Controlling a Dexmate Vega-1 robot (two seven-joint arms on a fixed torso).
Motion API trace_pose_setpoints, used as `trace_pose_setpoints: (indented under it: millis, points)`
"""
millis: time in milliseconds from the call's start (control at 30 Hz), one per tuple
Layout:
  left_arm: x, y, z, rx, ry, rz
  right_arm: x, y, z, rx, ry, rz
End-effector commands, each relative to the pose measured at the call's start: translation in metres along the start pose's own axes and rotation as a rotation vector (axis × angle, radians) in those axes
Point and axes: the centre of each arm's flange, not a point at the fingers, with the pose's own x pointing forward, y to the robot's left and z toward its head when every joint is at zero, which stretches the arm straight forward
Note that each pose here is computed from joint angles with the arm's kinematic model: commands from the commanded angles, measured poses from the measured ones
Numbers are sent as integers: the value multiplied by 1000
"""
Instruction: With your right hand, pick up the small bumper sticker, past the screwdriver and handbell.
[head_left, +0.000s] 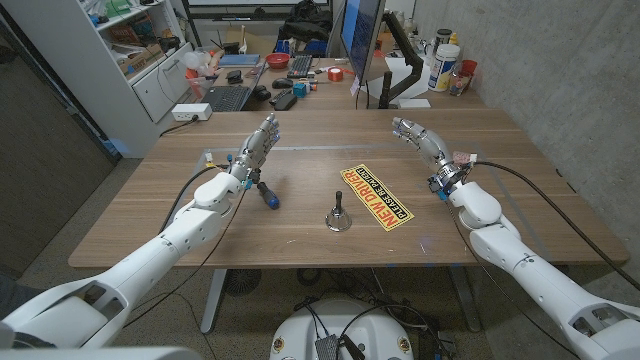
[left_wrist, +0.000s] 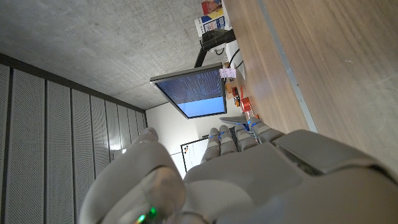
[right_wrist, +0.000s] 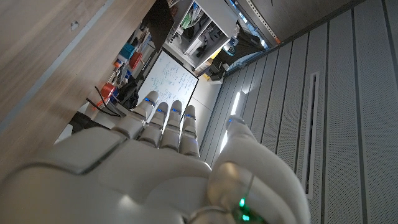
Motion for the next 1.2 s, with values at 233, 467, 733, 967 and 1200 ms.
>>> trace_pose_setpoints:
  millis: [233, 467, 733, 967, 1200]
  points:
    - [-2, 2, 4, 10, 2, 5, -2, 7, 6, -71, -64, 12]
    - [-1, 2, 4, 7, 1, 4, -2, 8, 7, -100, -75, 23]
    - [-1, 2, 4, 8, 3, 6, -4, 10, 8, -146, -99, 24]
    - [1, 3, 4, 1, -3, 9, -3, 12, 12, -215, -110, 46]
    - [1, 3, 3, 2, -6, 5, -3, 16, 12, -225, -122, 64]
